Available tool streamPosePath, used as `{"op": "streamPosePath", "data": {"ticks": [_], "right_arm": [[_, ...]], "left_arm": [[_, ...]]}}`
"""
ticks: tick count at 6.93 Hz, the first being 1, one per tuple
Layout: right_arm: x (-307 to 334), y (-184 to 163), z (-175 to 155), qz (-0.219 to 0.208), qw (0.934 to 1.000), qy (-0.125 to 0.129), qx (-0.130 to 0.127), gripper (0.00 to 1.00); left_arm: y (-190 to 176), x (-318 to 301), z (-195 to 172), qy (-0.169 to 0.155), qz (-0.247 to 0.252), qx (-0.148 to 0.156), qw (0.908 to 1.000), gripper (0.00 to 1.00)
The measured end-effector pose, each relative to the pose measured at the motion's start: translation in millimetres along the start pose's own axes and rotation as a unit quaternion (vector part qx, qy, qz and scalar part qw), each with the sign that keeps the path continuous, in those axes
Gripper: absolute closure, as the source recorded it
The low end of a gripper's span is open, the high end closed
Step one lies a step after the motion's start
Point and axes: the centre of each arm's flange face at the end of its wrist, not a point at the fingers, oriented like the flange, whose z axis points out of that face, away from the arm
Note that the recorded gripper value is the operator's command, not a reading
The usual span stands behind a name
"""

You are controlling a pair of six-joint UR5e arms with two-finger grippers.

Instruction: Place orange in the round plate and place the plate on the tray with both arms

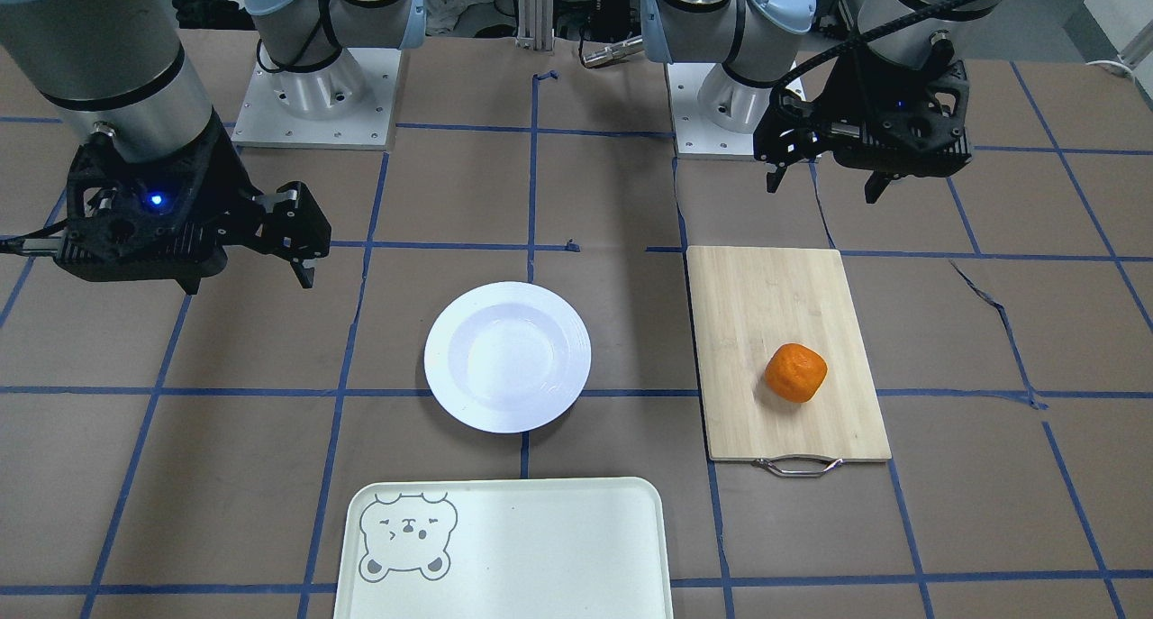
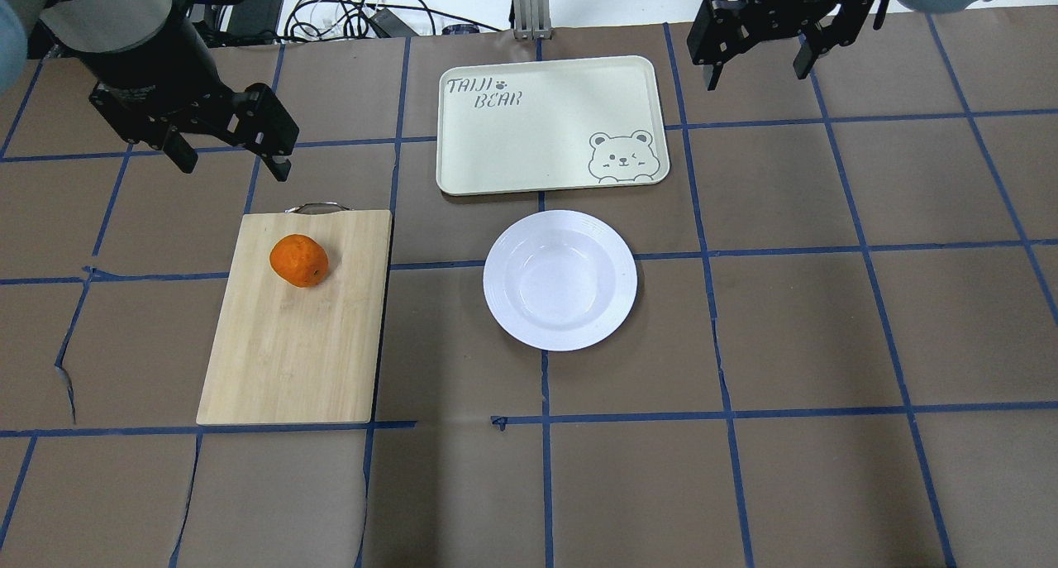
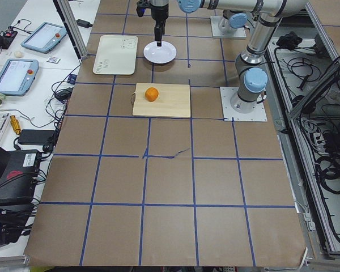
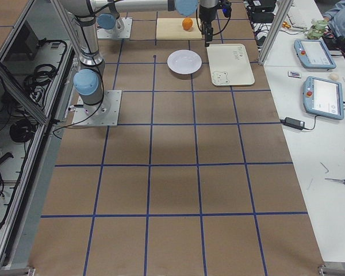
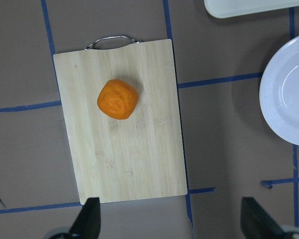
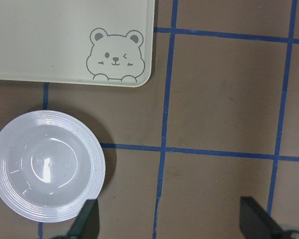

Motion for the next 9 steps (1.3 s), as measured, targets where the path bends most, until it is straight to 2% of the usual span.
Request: {"op": "streamPosePath", "data": {"ticks": [9], "right_arm": [[1.5, -0.3, 5.0, 0.002, 1.0000, -0.001, -0.004, 0.00]], "left_arm": [[-0.4, -0.2, 1.3, 0.000, 0.000, 0.001, 1.0000, 0.00]]}}
